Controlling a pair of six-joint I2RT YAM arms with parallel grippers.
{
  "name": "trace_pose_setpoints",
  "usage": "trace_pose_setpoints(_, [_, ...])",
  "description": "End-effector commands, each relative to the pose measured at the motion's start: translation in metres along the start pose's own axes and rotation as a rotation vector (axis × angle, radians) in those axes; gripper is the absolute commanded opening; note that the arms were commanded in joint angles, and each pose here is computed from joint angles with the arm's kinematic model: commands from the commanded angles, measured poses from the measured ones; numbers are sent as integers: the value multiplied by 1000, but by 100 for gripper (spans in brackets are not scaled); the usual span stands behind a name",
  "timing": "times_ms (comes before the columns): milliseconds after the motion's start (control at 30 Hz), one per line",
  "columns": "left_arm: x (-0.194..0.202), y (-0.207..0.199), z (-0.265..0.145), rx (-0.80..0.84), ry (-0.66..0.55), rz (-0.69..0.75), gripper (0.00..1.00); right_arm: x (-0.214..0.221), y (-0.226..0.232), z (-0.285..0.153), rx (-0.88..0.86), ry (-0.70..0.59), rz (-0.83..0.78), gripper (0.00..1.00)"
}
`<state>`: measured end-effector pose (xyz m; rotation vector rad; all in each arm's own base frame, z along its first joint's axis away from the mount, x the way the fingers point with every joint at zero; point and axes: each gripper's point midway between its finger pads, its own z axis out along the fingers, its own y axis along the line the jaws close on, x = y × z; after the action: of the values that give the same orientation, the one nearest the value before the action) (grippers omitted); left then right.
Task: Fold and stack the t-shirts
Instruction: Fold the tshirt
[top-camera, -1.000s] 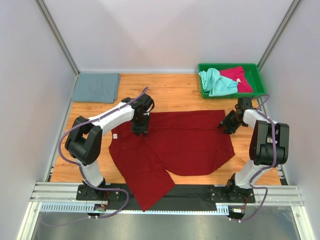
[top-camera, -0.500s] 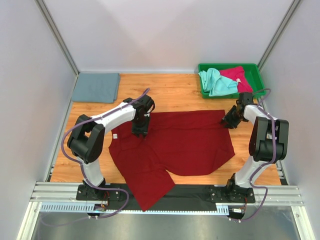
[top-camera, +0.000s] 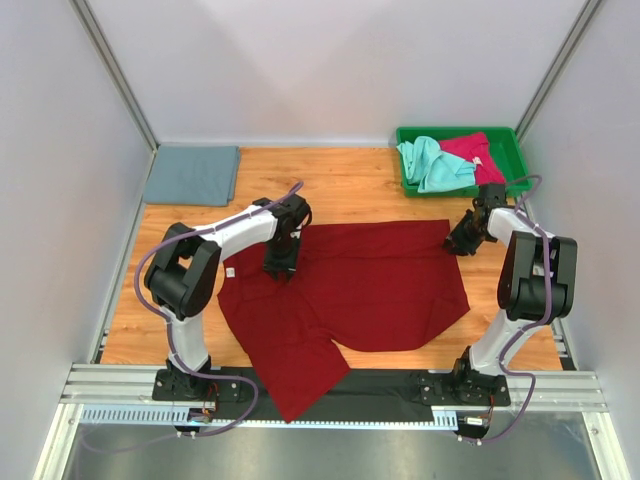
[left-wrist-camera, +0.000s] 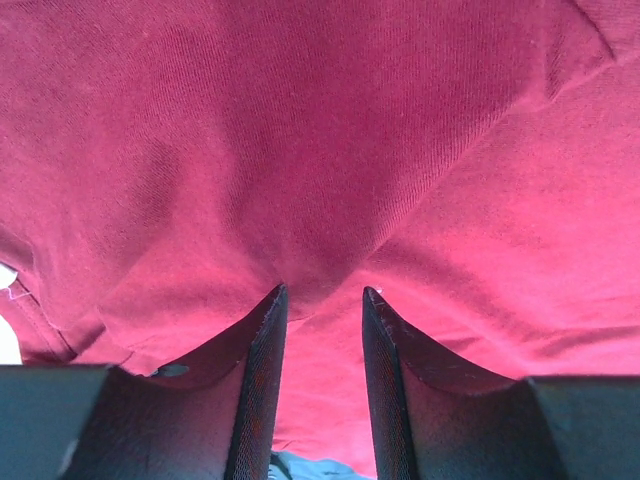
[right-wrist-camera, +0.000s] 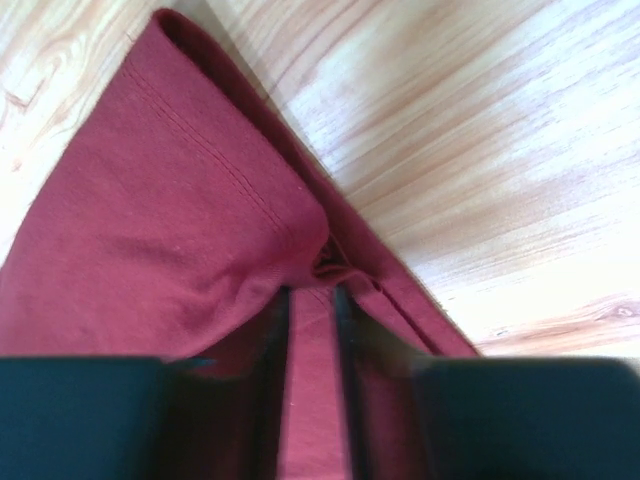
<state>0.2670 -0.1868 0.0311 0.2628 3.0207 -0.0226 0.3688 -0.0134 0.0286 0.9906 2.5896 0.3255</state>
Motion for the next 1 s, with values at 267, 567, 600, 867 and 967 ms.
trace_pose_setpoints(267, [-34,8,-1,-92,-78,28,35,1,-6,-2,10,-15,-6,32])
trace_pose_setpoints(567, [-47,20,0,-164,-106,60,4,-3,-9,2,24,-31,-14,21])
trace_pose_setpoints(600, [-48,20,-2,-170,-113,62,1,-2,-8,2,23,-32,-16,20])
trace_pose_setpoints(867, [-57,28,-24,-207,-168,78,0,0,-8,0,11,-35,-17,4])
trace_pose_setpoints(967, [-58,27,-35,-190,-187,79,0,0,-8,-6,9,-41,-19,0])
